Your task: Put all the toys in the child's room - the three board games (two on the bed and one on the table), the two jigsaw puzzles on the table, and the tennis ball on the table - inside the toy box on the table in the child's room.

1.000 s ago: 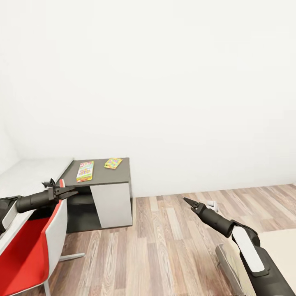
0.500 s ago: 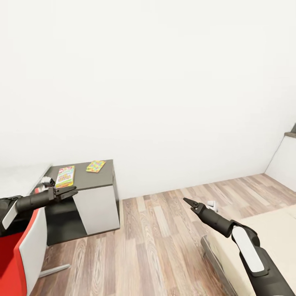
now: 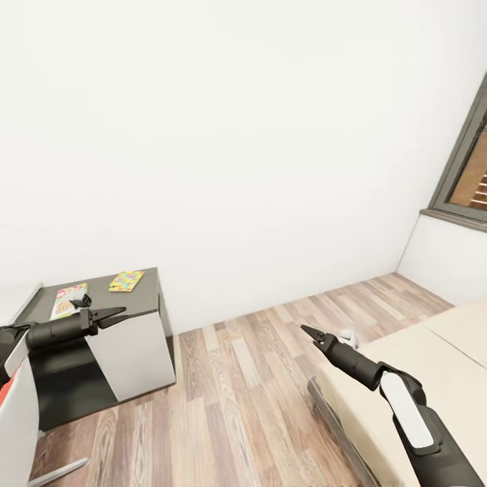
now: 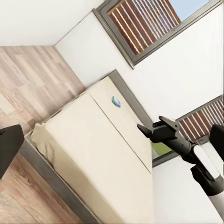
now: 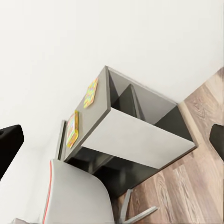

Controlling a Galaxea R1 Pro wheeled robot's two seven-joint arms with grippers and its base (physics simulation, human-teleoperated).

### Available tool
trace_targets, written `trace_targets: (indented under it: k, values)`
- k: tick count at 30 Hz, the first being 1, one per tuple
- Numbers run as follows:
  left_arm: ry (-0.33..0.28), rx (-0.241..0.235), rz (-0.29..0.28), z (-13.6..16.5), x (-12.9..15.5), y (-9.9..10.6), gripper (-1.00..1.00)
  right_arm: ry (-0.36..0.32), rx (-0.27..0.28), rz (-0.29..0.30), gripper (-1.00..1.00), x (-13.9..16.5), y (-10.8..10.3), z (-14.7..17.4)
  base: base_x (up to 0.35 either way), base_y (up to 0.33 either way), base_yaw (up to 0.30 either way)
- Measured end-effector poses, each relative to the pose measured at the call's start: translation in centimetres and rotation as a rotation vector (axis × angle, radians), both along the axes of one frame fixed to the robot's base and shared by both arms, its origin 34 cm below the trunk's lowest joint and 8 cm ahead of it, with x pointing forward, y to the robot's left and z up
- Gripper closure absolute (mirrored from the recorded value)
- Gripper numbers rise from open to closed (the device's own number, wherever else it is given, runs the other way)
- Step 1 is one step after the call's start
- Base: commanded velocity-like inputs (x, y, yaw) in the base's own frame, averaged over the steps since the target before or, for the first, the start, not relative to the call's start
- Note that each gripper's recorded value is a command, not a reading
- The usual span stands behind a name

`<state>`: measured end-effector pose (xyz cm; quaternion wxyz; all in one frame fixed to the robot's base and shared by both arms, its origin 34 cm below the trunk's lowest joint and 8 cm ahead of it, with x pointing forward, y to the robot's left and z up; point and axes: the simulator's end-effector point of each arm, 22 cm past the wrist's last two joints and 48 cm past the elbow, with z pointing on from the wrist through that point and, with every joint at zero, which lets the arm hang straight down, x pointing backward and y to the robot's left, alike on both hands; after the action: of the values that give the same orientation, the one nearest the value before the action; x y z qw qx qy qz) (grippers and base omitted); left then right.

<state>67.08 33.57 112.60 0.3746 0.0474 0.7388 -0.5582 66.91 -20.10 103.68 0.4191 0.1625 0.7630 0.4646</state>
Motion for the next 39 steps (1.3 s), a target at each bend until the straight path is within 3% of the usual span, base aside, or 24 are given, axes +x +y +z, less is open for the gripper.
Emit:
trace_targets:
  k: [8, 28, 39]
  values:
    - [0.0, 0.001, 0.0, 0.0, 0.0, 0.0, -1.0, -0.003, -0.002, -0.002, -1.0, 0.0, 0.0, 0.0, 0.098, 0.0, -0.277]
    - [-0.008, 0.002, -0.002, 0.0, 0.0, -0.2, -1.0, -0.015, -0.013, -0.031, -1.0, 0.4, -0.6, 0.0, 0.307, 0.0, -0.273]
    - [-0.016, 0.006, -0.003, 0.0, 0.0, -0.2, -1.0, -0.021, -0.011, -0.037, -1.0, 0.5, -1.0, 0.1, 0.326, 0.077, -0.042]
